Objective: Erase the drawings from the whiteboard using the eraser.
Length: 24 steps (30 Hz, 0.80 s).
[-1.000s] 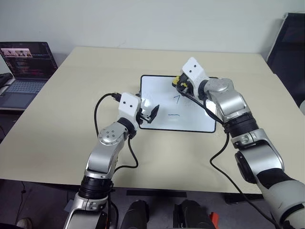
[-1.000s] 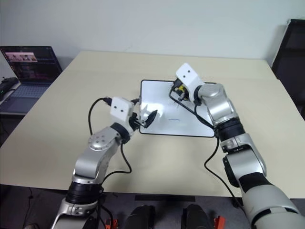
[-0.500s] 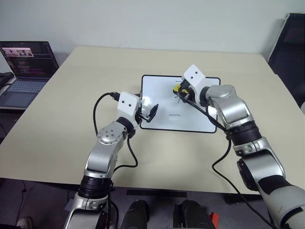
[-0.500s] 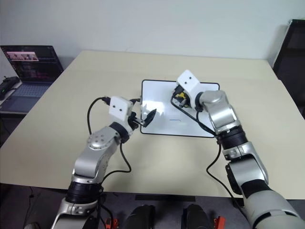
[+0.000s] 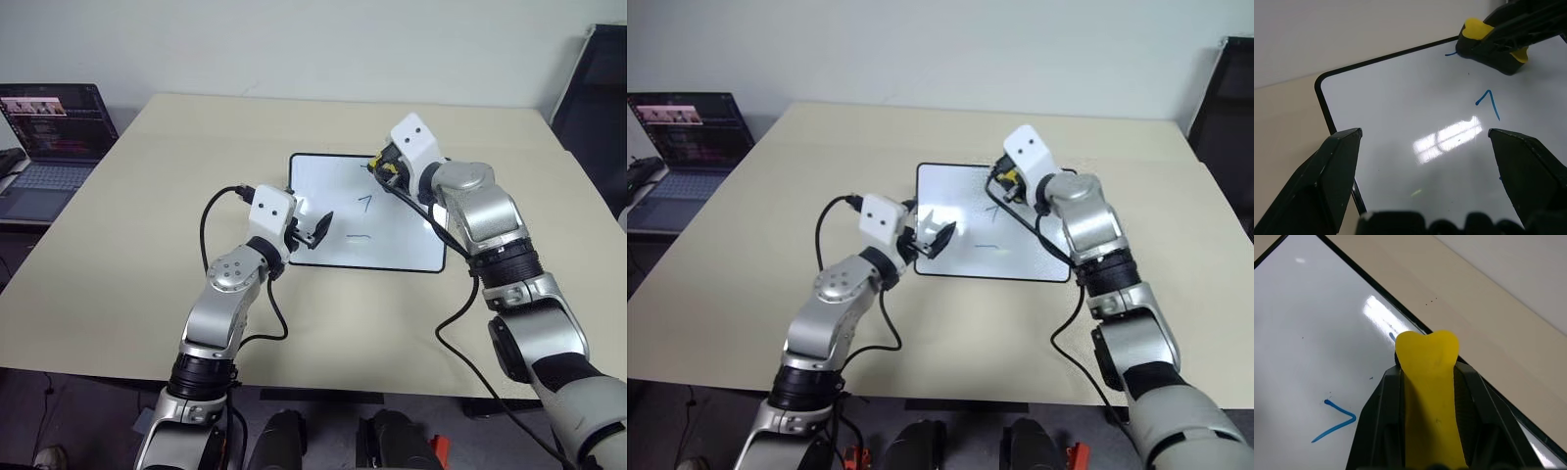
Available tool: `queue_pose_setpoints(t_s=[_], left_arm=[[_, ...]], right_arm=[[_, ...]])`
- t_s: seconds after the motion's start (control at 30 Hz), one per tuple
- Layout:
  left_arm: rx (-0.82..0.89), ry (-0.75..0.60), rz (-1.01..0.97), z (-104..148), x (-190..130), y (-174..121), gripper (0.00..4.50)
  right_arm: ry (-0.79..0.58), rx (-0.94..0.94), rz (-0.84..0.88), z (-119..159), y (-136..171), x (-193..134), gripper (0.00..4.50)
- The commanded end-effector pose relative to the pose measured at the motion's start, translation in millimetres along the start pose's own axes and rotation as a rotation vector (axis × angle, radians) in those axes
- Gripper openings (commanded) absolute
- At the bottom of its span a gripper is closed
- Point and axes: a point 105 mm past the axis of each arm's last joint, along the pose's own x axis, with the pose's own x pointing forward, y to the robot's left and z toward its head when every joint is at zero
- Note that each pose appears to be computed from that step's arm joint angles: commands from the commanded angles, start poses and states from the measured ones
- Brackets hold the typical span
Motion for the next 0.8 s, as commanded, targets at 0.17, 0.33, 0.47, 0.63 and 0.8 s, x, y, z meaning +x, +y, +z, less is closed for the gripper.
queue_pose_setpoints(t_s=[0.17,0.33,0.47,0.63,0.8], left_arm=[[0.03,-0.055,0.022,16,-3,5,4.5],[0.03,-0.052,0.036,15,-6,6,4.5],[0.029,-0.052,0.037,15,-7,5,4.5],[0.026,-0.052,0.035,16,-6,4,4.5],[0.019,-0.053,0.017,15,-3,0,4.5]], right_arm=[[-0.081,-0.032,0.042,26,13,10,0.99],[-0.083,-0.037,0.059,28,20,16,0.99],[-0.083,-0.05,0.061,29,21,18,0.99],[-0.052,-0.085,-0.003,22,5,17,0.99],[-0.005,-0.103,-0.049,7,-9,11,0.99]])
